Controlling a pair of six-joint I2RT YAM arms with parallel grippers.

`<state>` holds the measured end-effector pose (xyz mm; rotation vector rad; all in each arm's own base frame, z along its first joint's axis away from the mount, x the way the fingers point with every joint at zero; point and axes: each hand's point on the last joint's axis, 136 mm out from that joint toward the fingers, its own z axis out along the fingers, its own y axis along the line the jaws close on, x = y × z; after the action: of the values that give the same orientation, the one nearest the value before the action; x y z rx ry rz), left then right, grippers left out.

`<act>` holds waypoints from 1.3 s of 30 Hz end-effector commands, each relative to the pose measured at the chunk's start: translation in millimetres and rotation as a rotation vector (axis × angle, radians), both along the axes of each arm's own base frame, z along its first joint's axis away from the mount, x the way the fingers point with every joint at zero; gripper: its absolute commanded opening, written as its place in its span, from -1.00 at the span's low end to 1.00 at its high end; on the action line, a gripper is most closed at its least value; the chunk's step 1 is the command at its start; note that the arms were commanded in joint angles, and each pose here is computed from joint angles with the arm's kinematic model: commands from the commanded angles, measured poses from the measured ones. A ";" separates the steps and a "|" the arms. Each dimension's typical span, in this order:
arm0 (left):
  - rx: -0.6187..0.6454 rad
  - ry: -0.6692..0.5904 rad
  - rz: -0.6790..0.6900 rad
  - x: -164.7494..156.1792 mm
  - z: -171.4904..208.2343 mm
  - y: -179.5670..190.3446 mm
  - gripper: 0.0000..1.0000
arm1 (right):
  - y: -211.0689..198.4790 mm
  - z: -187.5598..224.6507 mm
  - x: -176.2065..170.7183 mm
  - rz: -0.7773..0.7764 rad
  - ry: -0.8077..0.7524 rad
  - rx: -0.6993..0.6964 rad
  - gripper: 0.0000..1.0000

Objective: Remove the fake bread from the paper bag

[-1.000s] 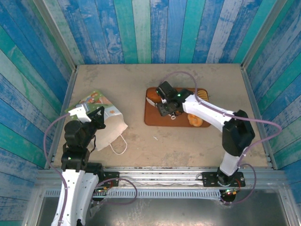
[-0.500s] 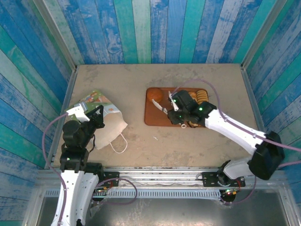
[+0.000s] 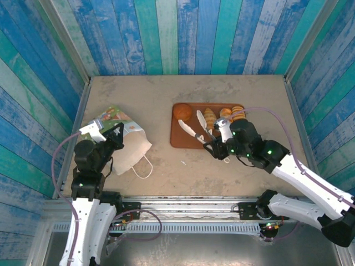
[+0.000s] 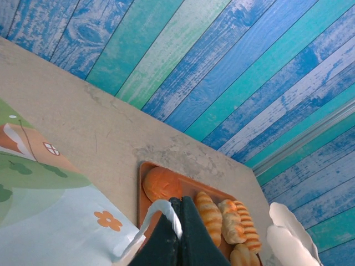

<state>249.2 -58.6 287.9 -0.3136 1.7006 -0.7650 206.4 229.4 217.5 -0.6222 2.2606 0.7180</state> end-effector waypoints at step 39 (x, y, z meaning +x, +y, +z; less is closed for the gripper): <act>-0.124 -0.029 -0.220 -9.7 36.5 -42.7 -1.00 | 202.7 -70.8 -25.4 0.216 -0.097 -0.257 -0.04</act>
<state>245.9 -98.7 301.5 -0.2646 1.7342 -1.0326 158.9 431.0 142.8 -1.0873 2.2531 0.6224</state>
